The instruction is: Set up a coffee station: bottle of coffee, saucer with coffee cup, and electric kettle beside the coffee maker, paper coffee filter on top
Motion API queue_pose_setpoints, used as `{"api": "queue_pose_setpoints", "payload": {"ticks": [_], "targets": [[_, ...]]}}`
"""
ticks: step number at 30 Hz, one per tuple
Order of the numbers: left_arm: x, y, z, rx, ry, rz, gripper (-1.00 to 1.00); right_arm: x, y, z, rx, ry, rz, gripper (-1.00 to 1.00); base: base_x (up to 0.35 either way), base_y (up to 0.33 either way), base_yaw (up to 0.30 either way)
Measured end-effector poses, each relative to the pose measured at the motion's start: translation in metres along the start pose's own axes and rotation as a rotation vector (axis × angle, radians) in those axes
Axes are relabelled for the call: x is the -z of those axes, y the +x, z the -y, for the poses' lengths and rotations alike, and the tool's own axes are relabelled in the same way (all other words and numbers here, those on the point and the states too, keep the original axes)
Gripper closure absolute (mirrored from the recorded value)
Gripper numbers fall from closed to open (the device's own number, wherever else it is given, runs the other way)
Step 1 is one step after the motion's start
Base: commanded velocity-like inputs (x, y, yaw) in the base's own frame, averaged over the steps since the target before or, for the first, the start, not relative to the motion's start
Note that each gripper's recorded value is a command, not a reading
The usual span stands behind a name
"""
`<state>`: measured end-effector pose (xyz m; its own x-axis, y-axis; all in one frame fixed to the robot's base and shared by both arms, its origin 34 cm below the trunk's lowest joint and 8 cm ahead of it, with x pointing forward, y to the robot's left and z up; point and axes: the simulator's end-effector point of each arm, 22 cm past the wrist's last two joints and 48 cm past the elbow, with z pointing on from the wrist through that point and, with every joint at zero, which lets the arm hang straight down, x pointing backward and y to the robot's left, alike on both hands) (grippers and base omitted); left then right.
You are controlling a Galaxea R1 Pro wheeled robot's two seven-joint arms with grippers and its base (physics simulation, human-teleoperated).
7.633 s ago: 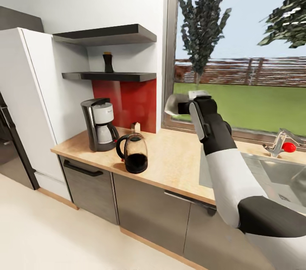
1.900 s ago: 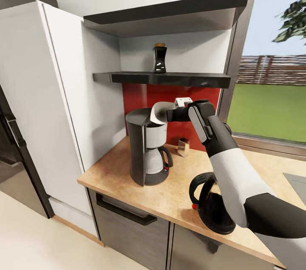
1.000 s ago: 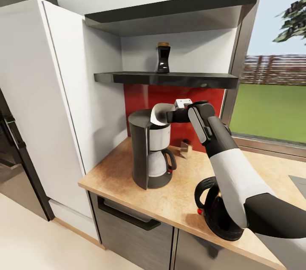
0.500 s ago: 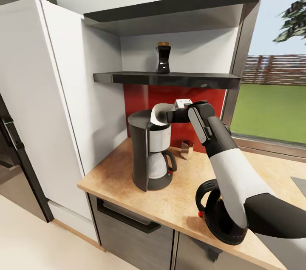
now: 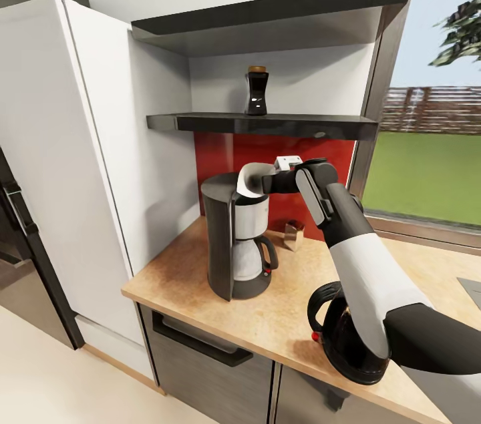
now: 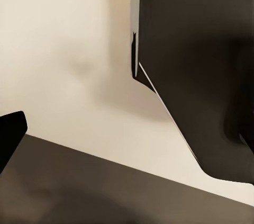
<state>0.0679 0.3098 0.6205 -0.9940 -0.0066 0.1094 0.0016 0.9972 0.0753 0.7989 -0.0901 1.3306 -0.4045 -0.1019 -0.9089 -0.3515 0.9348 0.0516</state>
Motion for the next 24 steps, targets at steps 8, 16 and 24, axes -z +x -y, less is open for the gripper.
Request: {"api": "queue_pose_setpoints", "payload": {"ticks": [8,16,24], "targets": [[0.000,0.001,0.000,0.000,0.000,-0.002,-1.00,-0.001,0.001,0.000,-0.001,0.000,-0.002,1.00,0.000,0.000,0.000],[0.000,0.001,-0.001,0.000,-0.001,-0.002,-1.00,-0.010,0.019,0.002,-0.014,0.000,-0.048,1.00,0.000,0.000,0.000],[0.000,0.001,-0.001,0.000,-0.001,-0.002,-1.00,-0.012,0.022,0.003,-0.016,-0.001,-0.055,1.00,0.100,0.000,0.000]]}}
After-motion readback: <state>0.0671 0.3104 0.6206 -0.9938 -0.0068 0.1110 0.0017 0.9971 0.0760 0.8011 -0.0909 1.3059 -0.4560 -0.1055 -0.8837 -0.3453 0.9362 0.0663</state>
